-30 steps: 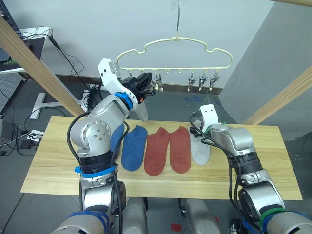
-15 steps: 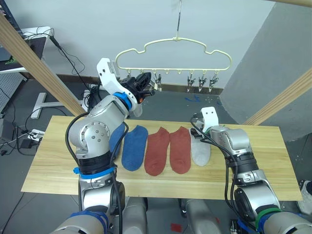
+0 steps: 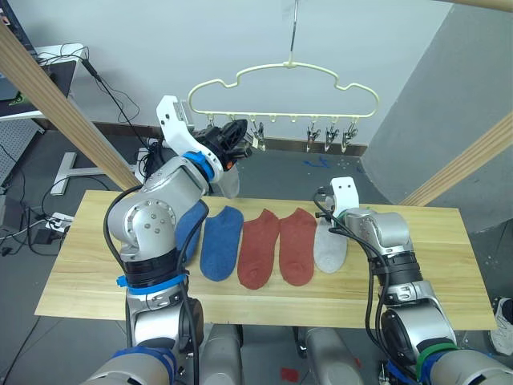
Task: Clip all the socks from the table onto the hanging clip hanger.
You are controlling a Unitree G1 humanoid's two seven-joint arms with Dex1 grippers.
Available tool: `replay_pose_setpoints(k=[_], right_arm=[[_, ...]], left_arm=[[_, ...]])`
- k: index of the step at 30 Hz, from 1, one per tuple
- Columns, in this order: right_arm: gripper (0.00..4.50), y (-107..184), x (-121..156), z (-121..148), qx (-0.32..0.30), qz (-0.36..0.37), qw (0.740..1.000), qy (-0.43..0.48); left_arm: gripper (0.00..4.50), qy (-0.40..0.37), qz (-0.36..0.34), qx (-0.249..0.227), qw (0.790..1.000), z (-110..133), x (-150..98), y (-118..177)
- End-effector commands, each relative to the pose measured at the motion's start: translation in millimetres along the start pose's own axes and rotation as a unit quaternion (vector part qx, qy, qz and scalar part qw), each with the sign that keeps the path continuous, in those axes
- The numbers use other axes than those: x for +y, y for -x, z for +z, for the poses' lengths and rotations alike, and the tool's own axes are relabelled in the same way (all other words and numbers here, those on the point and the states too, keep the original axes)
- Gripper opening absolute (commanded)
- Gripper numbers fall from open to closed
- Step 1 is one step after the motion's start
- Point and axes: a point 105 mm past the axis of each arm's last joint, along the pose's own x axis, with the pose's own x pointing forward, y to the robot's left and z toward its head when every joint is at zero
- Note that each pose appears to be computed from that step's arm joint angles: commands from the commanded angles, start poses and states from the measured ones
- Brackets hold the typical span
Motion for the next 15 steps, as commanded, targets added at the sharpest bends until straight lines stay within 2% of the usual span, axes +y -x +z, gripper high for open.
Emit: replay_pose_setpoints(k=[1, 5, 10, 15], right_arm=[[0.71, 7, -1, 8, -0.019, 0.003, 1.0, 0.009], [0.71, 24, 4, 28, -0.073, 0.033, 0.996, 0.049], [0.71, 59, 21, 56, -0.127, 0.102, 0.984, 0.074], [0.71, 95, 59, 71, -0.153, 0.21, 0.96, 0.1]], left_arm=[[0.0, 0.029, -0.021, -0.018, 0.999, 13, -6, 3], [0.0, 0.06, -0.024, -0.02, 0.998, 18, -2, 4], [0.0, 0.068, -0.021, -0.019, 0.997, 20, 1, 5], [0.0, 0.066, -0.024, -0.012, 0.997, 17, 0, 4]])
